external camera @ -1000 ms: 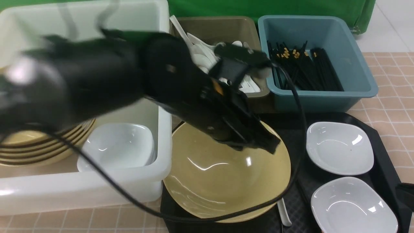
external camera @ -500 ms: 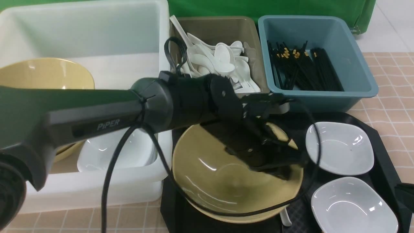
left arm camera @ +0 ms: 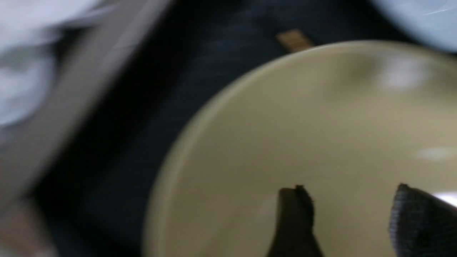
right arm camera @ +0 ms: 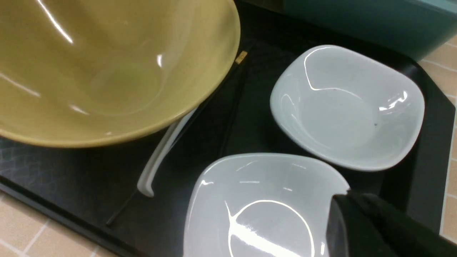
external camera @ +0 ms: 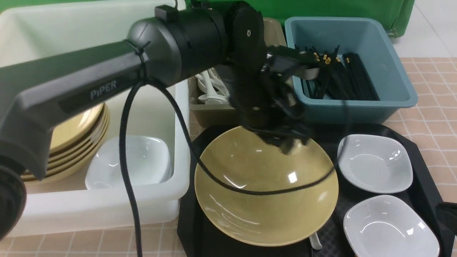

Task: On brown table put chopsticks spoon bowls plates into blue grey white boxes.
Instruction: 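Grasp the large bowl on the tray by its rim, then place the tan bowl onto the bowl stack in the left bin with the left gripper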

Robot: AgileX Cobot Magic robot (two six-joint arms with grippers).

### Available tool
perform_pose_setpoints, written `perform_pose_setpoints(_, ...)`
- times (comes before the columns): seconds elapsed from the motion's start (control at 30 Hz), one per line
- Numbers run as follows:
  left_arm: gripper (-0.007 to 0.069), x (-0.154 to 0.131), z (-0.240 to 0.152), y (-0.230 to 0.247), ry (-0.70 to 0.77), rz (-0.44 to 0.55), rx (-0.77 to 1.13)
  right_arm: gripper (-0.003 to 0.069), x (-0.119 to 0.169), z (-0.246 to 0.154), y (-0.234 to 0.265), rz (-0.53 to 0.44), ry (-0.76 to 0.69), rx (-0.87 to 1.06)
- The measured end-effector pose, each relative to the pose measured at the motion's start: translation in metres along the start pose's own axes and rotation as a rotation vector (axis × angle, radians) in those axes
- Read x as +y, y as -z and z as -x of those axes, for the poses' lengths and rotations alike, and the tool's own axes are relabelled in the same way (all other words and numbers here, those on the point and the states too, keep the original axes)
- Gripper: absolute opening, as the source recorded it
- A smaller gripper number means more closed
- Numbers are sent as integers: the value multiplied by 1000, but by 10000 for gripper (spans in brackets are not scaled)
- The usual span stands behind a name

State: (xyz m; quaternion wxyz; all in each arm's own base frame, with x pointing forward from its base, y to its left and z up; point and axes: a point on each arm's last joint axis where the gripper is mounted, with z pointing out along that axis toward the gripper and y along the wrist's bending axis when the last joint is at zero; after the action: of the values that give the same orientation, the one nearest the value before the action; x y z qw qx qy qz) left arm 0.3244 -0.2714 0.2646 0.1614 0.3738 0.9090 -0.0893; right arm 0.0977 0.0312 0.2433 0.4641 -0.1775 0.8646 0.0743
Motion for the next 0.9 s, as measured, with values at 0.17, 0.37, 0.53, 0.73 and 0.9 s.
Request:
perform_pose_setpoints(0.17,469,17,-1,-8,-32,155,28,48,0,0,0,0,0,-1)
perform_pose_setpoints(0.37,510,29,-5,-52,-54,200,122,50,0,0,0,0,0,-1)
perform_pose_setpoints(0.53,374,30,-10,-65,-123,186,185,55,0,0,0,0,0,-1)
perform_pose_setpoints(0.73,163,24,-3,-31,-112,150,169,59,0,0,0,-1,0,-2)
perform_pose_setpoints(0.9,25,17,8,22,-94,135,24,64,0,0,0,-1,0,-2)
